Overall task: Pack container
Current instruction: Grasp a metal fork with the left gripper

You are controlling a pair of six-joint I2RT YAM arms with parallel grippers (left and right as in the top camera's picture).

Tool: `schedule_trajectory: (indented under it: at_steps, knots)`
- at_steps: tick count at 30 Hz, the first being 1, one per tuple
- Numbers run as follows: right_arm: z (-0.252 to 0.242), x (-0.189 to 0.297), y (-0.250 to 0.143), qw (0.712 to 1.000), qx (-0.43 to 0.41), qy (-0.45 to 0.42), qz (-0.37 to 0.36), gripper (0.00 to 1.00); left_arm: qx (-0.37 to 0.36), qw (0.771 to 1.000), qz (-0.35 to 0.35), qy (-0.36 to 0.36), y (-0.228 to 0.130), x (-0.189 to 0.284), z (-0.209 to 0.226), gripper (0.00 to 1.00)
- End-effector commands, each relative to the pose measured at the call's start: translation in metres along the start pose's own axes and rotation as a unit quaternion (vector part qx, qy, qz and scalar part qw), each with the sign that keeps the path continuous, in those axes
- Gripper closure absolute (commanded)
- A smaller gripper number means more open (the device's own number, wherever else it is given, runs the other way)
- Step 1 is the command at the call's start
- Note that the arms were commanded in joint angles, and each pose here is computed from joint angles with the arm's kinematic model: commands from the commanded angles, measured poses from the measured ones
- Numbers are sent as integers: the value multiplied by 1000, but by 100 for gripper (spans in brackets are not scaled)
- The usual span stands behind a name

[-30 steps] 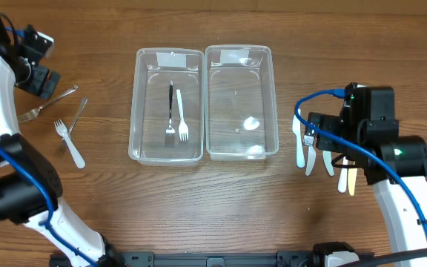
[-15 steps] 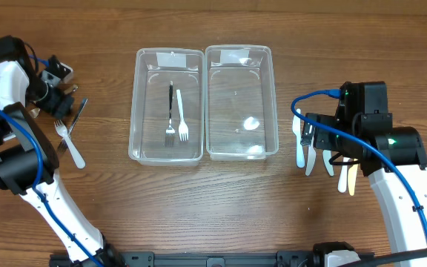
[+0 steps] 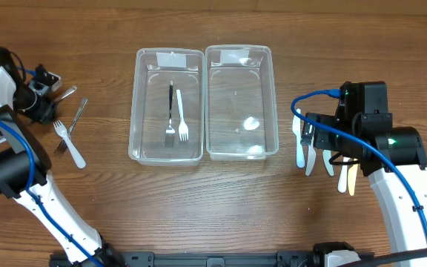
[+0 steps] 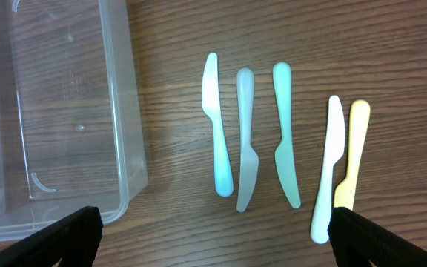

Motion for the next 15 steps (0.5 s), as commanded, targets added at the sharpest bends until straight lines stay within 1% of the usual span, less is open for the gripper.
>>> schedule_trajectory:
  at_steps: [1,2,4,5,9,11,13,15]
  knots:
    - [3,7,8,1000,0,7,-16,0,4,1000,-4,-19,1,-12,-5,48]
    - [3,7,8,1000,0,7,-16,0,5,1000,-6,-20,1,-12,-5,51]
    - [3,7,8,1000,0,7,-16,0,4,1000,-9,-21,2,-12,-6,59]
    - [3,7,8,1000,0,7,-16,0,4,1000,-11,-24,3,-11,-7,66]
    - [3,7,8,1000,0,8,-16,0,4,999,-23,-29,6,-11,-8,70]
    - [3,7,8,1000,0,8,-16,0,3,999,-24,-30,7,-11,-9,76]
    - [3,7,8,1000,1,7,-16,0,3,999,-24,-30,8,-11,-9,85]
    - [3,7,8,1000,0,8,-16,0,2,999,-24,-30,9,-11,-9,87]
Point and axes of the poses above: each gripper's point midway between its finger pads, its own x axis back along the fingers, its own z axis along the line the jaws close on, y = z × x, the point moved 4 cm from there along x, back along the fingers, and after that the axes turned 15 degrees about -x, right-handed, at the moved point
